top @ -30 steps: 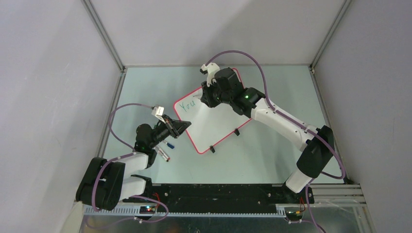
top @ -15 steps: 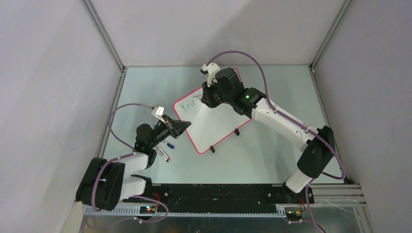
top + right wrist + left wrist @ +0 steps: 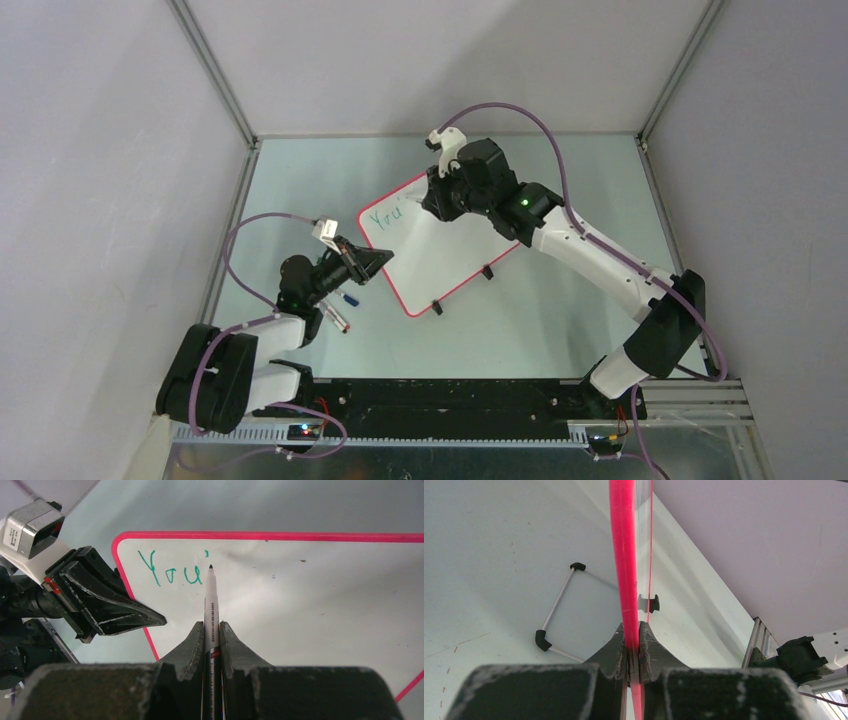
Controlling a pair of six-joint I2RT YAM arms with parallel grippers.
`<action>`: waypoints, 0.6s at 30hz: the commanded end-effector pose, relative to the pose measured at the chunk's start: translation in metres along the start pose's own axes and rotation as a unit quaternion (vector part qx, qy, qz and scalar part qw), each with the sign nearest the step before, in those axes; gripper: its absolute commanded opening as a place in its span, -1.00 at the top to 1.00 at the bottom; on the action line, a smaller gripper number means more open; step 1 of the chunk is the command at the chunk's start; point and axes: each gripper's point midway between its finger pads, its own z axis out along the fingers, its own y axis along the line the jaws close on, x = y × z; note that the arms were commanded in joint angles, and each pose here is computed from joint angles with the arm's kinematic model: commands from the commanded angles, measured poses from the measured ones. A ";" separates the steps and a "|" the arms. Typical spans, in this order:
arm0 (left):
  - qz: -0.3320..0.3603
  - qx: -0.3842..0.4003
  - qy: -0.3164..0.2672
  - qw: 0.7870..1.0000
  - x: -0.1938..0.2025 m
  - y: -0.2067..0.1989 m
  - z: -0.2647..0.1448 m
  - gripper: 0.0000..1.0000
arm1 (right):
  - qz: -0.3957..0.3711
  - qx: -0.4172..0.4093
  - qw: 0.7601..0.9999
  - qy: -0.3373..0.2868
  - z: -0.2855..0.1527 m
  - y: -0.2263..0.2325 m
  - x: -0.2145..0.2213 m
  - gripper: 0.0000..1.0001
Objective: Write a sentence on the whiteboard
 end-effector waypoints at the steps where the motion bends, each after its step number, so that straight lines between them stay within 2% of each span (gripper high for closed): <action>1: 0.048 -0.001 0.002 0.999 0.000 0.005 0.003 0.91 | 0.007 0.006 1.000 -0.024 -0.009 -0.005 -0.013 1.00; 18: 0.049 -0.004 0.003 0.999 0.000 0.006 0.002 0.91 | -0.003 0.009 1.000 0.001 0.006 -0.007 0.002 1.00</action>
